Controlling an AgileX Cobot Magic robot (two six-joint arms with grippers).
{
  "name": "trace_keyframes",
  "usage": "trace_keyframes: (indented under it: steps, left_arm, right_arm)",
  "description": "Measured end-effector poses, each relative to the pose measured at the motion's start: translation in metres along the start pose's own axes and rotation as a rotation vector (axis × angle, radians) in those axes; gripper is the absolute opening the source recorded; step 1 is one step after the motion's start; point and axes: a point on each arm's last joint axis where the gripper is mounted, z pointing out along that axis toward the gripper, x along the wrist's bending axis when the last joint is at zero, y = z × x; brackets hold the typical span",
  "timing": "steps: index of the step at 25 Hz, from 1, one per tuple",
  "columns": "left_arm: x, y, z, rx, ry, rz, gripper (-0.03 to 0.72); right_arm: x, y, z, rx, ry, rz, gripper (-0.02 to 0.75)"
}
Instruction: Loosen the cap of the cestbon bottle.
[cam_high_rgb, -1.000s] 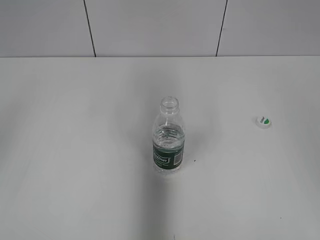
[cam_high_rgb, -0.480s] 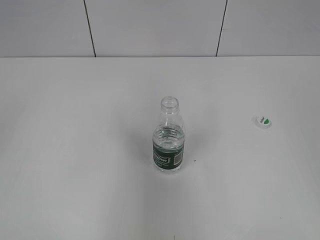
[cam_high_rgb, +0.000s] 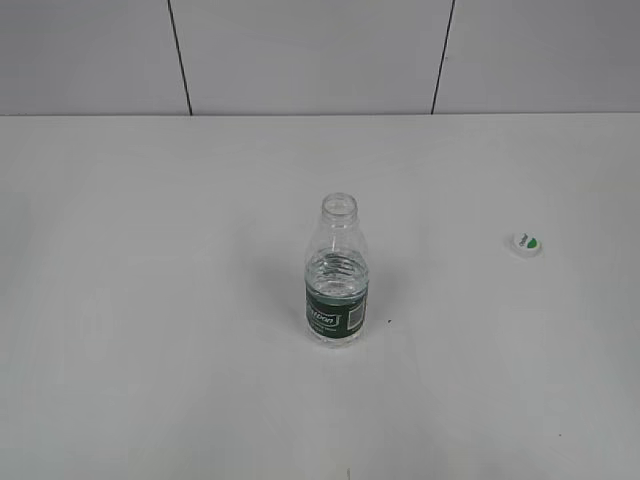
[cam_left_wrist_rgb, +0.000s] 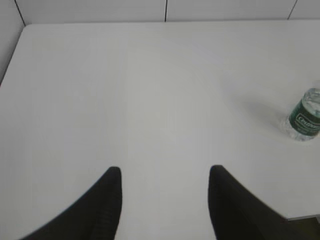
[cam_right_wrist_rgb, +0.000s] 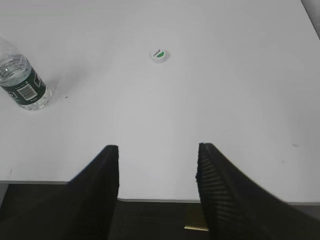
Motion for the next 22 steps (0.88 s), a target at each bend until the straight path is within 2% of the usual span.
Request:
trace_keyframes:
  steps: [4,9,15,22]
  left_arm:
    - [0.001,-0.008,-0.009,-0.060,-0.004,-0.001,0.351]
    - [0.001,-0.013,-0.001,-0.029,-0.002,0.043,0.351]
    - [-0.002,-0.027,0.022,0.055,-0.028,0.082,0.351]
    - [-0.003,-0.024,0.028,-0.003,-0.042,0.091,0.351]
  right_arm:
    - [0.000,-0.017,0.003,-0.018,-0.001,-0.044,0.391]
    - [0.000,-0.023,0.012,0.019,0.002,-0.082,0.391]
    - [-0.001,-0.022,0.017,-0.008,-0.005,-0.094,0.391]
    - [-0.002,-0.021,0.025,-0.043,-0.010,-0.093,0.391]
